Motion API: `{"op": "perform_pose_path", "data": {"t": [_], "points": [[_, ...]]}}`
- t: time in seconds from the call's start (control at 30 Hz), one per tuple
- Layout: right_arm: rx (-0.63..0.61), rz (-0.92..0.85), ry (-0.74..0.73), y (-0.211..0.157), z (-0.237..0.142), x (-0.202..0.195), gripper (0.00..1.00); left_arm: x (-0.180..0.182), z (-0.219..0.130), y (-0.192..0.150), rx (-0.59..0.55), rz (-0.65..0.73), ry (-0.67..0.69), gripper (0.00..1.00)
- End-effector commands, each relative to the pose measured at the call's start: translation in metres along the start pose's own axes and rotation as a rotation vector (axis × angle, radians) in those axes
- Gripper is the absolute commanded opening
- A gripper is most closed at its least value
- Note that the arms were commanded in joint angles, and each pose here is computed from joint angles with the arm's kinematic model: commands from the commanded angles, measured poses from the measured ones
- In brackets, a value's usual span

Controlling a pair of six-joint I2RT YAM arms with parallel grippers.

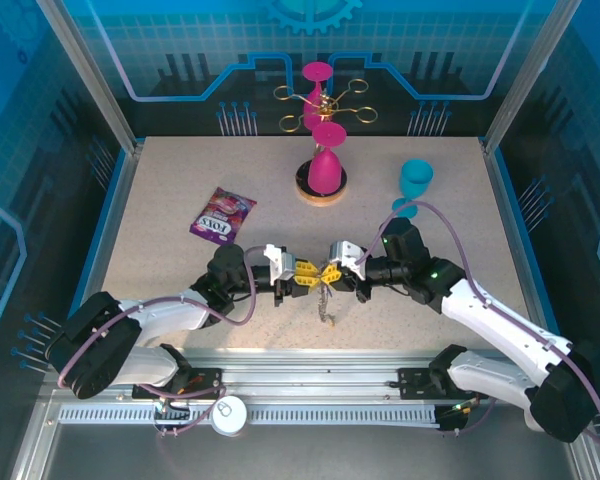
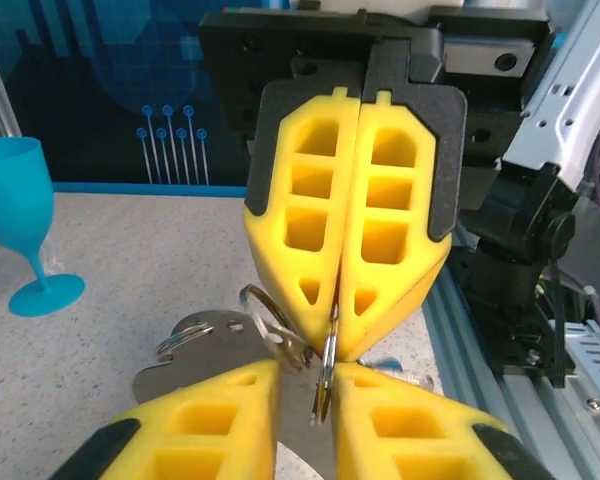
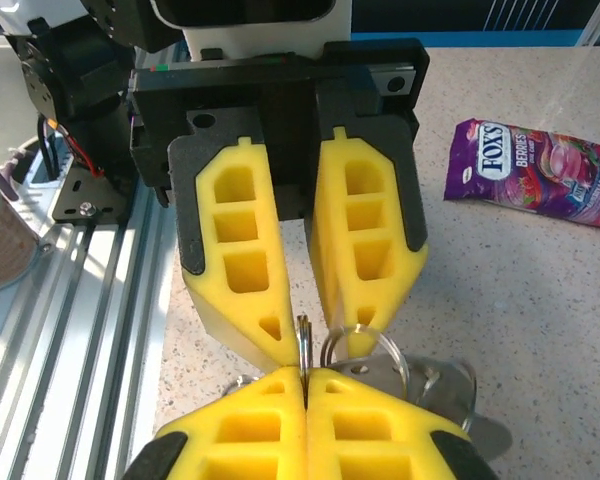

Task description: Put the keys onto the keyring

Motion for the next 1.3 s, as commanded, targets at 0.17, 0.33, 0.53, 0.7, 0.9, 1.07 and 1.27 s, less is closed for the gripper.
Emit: {"op": "perform_pose_path", "data": {"t": [0.17, 0.33, 0.53, 0.7, 0.9, 1.07, 1.27], "points": [[0.189, -0.058, 0.052, -0.003, 0.000, 0.000, 0.00, 0.002, -0.002, 0.003, 0.093, 0.020, 0.045, 0.14], [0.243, -0.095, 0.093, -0.001, 0.007, 0.003, 0.00, 0.001, -0.001, 0.000, 0.133, 0.017, 0.035, 0.08], [0.284, -0.110, 0.117, 0.004, 0.013, 0.002, 0.00, -0.002, 0.001, -0.001, 0.151, 0.033, 0.017, 0.00], [0.068, 0.046, -0.017, 0.019, -0.008, -0.017, 0.32, -0.005, -0.004, 0.007, 0.041, 0.073, 0.030, 0.00], [0.018, 0.120, -0.004, 0.006, -0.010, -0.003, 0.33, -0.006, -0.005, 0.013, -0.036, 0.068, 0.022, 0.00], [0.044, 0.170, 0.025, -0.007, -0.005, 0.004, 0.31, -0.006, -0.004, 0.017, -0.059, 0.066, 0.017, 0.00], [0.061, 0.200, 0.036, -0.012, 0.000, 0.005, 0.37, -0.004, -0.005, 0.022, -0.077, 0.061, 0.034, 0.00]]}}
Point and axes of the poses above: each hand's point on the last joint's axis, 136 mm out from that joint toward the fingers, its own z axis out along the fingers, its own x axis along the line the jaws close on, y = z × x, the point moved 1 cm from there along -z, back along the fingers, and after that the axes turned 14 degrees about -z, right-handed, at the moved point
